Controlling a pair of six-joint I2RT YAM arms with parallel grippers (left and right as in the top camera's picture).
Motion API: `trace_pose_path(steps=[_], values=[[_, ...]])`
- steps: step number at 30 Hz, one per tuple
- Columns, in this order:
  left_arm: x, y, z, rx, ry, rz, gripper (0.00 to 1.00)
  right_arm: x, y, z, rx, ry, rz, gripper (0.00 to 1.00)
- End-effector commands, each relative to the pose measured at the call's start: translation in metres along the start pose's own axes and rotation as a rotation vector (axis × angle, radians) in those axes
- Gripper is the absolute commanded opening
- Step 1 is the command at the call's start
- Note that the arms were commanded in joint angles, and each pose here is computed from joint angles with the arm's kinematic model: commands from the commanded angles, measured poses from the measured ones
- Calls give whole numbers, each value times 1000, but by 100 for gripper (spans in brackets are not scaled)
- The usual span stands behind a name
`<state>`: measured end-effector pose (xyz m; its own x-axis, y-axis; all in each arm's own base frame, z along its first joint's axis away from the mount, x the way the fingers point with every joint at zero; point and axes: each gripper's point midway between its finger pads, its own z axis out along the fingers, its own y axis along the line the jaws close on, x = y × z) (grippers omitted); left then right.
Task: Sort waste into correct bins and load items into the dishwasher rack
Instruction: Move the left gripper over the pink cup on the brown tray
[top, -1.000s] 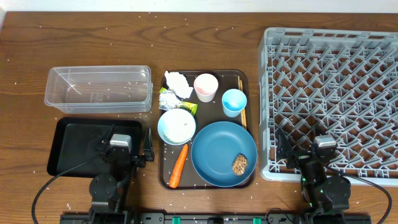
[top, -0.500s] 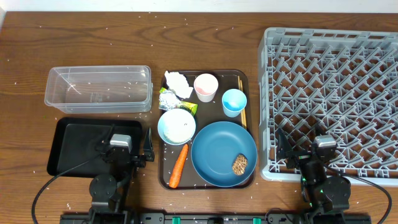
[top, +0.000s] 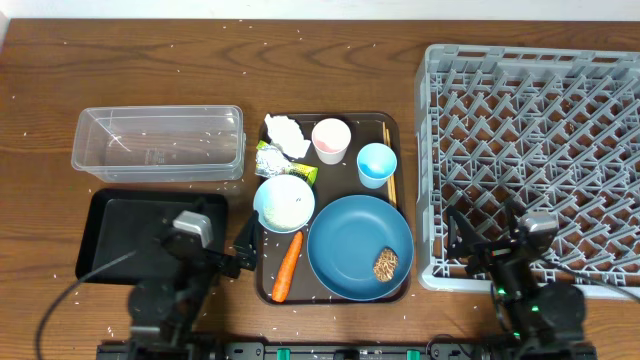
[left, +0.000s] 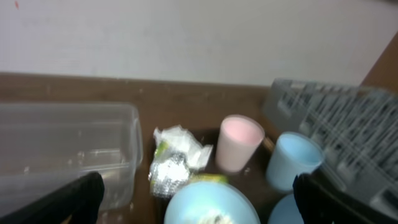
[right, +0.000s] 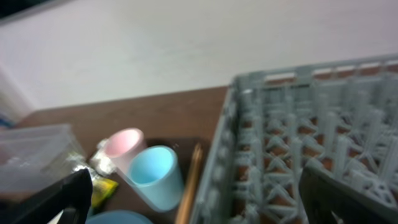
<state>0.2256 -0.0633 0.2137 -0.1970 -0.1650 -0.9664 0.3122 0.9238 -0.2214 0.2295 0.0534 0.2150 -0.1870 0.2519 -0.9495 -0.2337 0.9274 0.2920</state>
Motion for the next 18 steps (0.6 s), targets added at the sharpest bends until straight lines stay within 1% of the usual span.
trace_pose_path(steps=[1,6,9,12,14,18], values=[[-41,-13,-4,17,41,-52,98,-22,28,-2,-103,93,50,99],[-66,-13,17,-23,284,-132,98,-24,30,17,-54,359,101,99],[-82,-16,36,-15,404,-176,98,-30,28,33,-23,475,123,99],[-91,-18,54,-6,522,-225,98,-38,27,49,-4,540,142,99],[-84,-15,63,-21,618,-262,98,-38,25,59,8,579,154,99],[-56,-7,76,-52,747,-337,98,-25,22,65,21,655,176,99]])
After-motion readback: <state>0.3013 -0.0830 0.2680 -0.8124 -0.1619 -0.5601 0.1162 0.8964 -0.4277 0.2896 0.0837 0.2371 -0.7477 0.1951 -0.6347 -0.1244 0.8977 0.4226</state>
